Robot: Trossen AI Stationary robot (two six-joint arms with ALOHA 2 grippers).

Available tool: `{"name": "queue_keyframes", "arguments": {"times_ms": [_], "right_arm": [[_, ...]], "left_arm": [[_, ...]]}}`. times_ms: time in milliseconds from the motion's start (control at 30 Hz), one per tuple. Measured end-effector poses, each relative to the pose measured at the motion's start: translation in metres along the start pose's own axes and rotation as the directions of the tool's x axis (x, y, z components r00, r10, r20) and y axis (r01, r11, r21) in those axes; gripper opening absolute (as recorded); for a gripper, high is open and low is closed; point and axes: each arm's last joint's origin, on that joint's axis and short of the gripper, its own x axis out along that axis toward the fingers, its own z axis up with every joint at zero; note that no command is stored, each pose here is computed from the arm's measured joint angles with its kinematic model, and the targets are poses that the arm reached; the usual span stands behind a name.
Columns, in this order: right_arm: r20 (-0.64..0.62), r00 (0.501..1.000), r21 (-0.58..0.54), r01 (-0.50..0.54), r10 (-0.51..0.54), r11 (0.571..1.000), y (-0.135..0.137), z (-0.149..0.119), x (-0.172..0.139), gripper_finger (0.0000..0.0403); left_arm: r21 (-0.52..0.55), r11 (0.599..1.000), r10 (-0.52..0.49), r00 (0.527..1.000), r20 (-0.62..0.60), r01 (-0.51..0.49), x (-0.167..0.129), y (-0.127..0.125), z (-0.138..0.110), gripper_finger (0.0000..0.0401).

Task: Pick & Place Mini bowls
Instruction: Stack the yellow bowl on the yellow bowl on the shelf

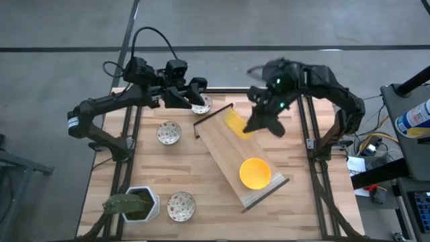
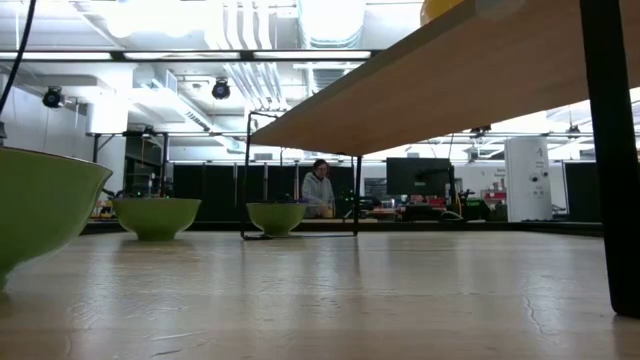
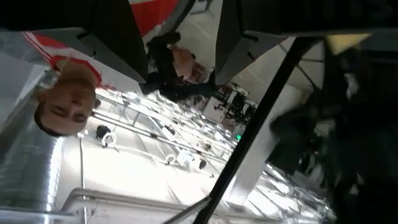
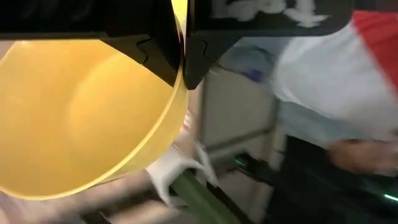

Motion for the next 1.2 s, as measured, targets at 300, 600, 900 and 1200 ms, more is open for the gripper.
{"name": "queue_keyframes", "arguments": {"times_ms": [300, 600, 900, 1200], "right_arm": [[-0.210, 0.913, 0.038, 0.365, -0.350, 0.930, 0.017, -0.034, 0.042, 0.0008], [-0.357, 0.841, -0.008, 0.432, -0.407, 0.902, 0.034, -0.067, 0.093, 0.0008], [-0.474, 0.761, -0.088, 0.459, -0.442, 0.884, 0.039, -0.098, 0.122, 0.0008], [-0.476, 0.733, -0.198, 0.450, -0.487, 0.871, 0.059, -0.122, 0.134, 0.0008]], "left_arm": [[0.020, 0.999, 0.032, 0.997, 0.077, -0.033, -0.002, -0.003, 0.004, 0.0181], [0.032, 0.997, 0.064, 0.986, 0.152, -0.070, -0.002, -0.003, 0.007, 0.0181], [0.018, 0.995, 0.093, 0.972, 0.217, -0.099, -0.003, -0.002, 0.008, 0.0181], [0.002, 0.992, 0.118, 0.955, 0.273, -0.124, -0.003, -0.001, 0.010, 0.0181]]}}
